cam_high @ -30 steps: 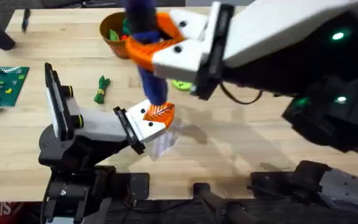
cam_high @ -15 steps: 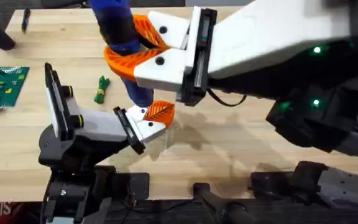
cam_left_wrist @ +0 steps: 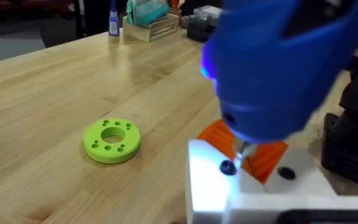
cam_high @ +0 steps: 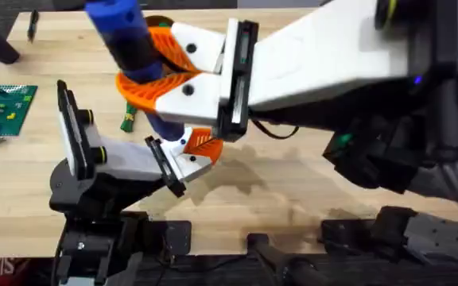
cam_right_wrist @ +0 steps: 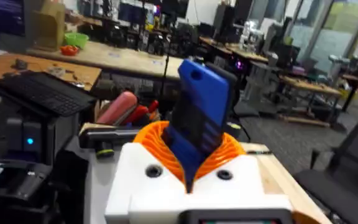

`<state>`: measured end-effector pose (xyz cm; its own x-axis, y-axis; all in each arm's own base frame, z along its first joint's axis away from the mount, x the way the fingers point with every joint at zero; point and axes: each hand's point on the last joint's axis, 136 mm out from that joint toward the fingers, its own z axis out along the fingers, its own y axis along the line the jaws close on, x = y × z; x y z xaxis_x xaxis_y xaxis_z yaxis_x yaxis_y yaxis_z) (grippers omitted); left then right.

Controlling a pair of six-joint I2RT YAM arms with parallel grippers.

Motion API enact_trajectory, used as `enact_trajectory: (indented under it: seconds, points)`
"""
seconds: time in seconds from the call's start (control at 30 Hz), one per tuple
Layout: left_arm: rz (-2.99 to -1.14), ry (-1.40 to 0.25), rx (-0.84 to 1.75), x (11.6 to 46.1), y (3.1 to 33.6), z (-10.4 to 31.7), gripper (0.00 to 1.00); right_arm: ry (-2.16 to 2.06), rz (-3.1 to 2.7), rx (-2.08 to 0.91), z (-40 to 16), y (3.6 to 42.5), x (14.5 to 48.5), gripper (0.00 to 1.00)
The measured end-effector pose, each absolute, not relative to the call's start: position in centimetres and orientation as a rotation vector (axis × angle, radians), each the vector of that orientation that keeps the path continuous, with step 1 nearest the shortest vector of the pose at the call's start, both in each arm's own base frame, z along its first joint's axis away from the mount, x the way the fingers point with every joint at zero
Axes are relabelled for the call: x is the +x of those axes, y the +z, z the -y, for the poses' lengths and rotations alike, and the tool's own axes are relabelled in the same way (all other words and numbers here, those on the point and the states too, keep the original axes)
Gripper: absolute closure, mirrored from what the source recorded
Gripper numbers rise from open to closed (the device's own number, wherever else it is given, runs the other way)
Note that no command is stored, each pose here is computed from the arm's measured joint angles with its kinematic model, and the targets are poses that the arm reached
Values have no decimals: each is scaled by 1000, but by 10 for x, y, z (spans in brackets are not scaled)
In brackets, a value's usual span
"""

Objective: Pick up the gripper from the table and insert it into the empty holder that is missing its gripper. Then pick up a screw, insert it into the mounting hole, and use the screwdriver to tighten it. Finally, clean up the table by picking up the vegetable and placing it into the bucket.

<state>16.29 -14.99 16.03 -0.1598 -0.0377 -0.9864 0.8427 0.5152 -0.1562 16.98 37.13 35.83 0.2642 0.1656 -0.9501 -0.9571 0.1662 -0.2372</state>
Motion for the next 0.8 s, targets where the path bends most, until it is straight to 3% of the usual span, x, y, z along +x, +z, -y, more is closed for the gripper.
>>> enact_trajectory:
  seconds: [0.8]
  points:
    - [-1541, -904, 719, 163, 160, 150, 982, 965, -959, -1116, -373, 350, 171, 990]
